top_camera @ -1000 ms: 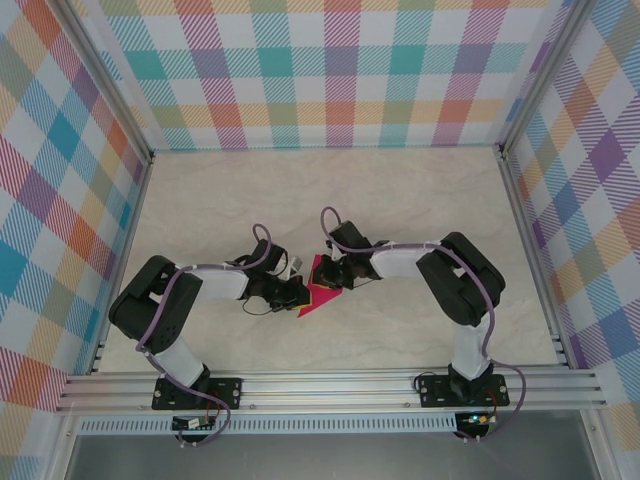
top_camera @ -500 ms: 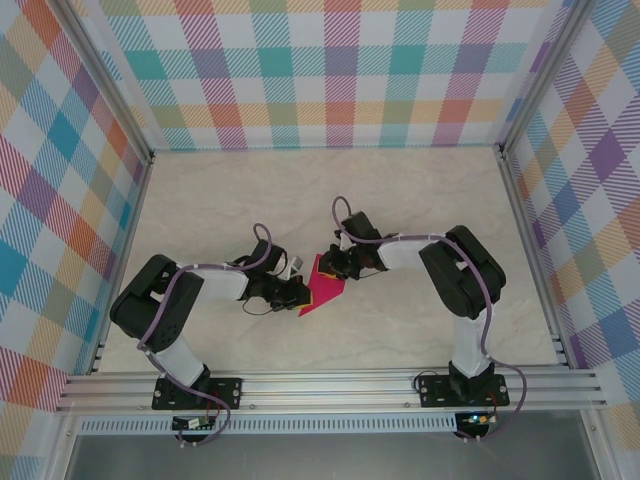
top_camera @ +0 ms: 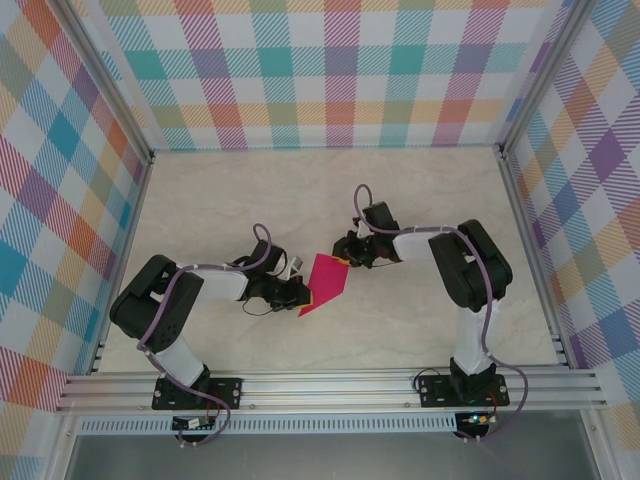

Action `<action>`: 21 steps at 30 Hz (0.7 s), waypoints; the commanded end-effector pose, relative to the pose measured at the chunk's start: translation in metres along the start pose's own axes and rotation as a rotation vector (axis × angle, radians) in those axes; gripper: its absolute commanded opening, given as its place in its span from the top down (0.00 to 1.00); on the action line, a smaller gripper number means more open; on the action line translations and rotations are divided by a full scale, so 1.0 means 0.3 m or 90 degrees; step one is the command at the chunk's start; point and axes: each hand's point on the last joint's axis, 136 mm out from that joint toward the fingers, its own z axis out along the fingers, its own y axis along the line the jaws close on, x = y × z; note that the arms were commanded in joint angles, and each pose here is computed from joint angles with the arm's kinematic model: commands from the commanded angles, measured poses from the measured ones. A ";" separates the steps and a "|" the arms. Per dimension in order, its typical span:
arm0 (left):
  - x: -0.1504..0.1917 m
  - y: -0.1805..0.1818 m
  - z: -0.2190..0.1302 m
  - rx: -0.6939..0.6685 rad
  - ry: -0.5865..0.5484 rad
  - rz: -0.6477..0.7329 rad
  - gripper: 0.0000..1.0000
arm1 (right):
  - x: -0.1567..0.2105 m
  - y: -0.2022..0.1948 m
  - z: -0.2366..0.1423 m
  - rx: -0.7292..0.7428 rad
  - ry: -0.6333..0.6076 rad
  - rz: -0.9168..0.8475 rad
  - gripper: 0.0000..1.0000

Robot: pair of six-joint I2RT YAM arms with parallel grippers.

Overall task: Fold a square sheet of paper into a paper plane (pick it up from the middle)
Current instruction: Fourth fold the wing at the center of the table.

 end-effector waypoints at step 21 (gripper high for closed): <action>0.161 0.336 0.021 -0.224 0.056 -0.090 1.00 | 0.176 0.163 -0.035 -0.051 0.034 -0.070 0.85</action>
